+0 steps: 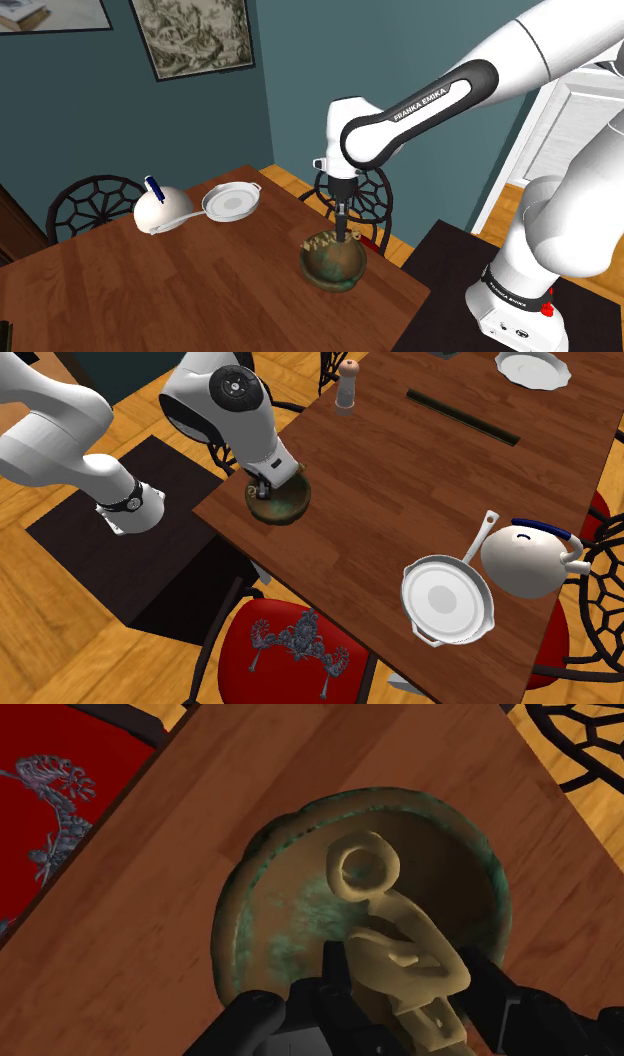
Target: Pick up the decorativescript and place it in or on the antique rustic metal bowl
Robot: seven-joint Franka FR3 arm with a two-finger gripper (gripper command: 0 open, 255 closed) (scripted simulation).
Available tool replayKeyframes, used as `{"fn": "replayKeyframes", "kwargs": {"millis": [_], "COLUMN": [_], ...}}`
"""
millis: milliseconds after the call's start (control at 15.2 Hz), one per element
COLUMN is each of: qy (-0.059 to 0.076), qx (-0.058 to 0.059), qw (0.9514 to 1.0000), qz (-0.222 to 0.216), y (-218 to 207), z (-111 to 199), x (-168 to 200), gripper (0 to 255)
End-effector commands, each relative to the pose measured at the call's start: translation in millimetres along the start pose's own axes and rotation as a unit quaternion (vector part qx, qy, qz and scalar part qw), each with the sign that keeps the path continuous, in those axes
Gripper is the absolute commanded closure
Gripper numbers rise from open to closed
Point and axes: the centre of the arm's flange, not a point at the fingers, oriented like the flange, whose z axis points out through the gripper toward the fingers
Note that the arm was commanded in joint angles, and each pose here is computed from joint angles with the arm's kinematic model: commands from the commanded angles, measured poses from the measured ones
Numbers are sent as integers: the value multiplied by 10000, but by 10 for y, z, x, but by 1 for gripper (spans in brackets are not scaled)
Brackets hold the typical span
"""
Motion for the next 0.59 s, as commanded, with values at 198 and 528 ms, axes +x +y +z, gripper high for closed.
{"fn": "replayKeyframes", "kwargs": {"millis": [198,528], "qy": [2,2], "qx": [-1,-1], "qw": [10000,10000], "qz": [0,0], "y": [67,123], "z": [264,477], "x": [9,13], "gripper": [255,255]}}
